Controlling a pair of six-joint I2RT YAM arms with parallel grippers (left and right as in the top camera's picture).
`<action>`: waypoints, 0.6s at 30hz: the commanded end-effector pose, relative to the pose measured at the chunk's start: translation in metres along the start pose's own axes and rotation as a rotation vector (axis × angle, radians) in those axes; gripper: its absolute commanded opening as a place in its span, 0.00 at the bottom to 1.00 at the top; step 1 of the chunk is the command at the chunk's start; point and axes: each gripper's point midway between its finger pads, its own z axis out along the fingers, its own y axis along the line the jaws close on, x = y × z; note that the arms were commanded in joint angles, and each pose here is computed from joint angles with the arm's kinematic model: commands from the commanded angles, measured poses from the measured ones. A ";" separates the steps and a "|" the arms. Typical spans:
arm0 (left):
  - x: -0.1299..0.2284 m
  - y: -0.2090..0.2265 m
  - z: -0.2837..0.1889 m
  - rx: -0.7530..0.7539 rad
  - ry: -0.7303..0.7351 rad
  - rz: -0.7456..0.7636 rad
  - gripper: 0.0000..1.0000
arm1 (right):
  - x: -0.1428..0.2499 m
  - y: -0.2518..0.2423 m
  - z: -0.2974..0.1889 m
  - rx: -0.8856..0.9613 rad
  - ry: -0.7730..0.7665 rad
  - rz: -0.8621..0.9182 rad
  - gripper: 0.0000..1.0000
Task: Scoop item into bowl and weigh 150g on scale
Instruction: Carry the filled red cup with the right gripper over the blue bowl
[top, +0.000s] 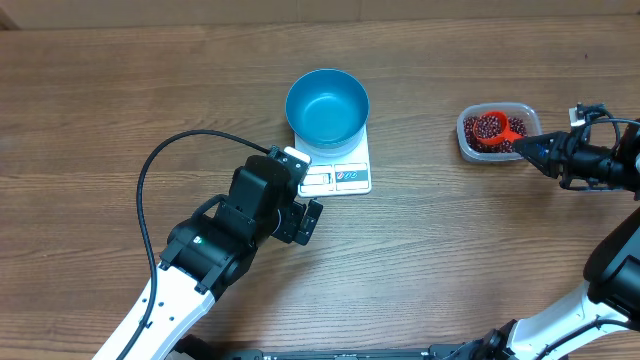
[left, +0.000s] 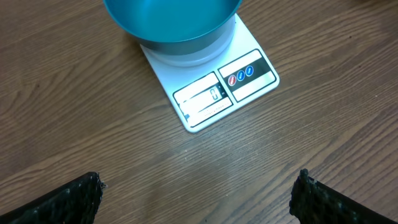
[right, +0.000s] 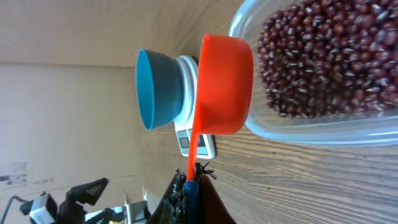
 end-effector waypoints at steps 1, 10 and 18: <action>-0.001 -0.001 0.001 0.010 -0.001 0.015 1.00 | -0.003 0.010 -0.002 -0.073 -0.026 -0.022 0.04; -0.001 -0.001 0.001 0.010 -0.001 0.015 1.00 | -0.001 0.029 -0.002 -0.169 -0.040 -0.038 0.04; -0.001 -0.001 0.001 0.010 -0.001 0.015 1.00 | 0.007 0.046 0.010 -0.223 -0.003 -0.016 0.04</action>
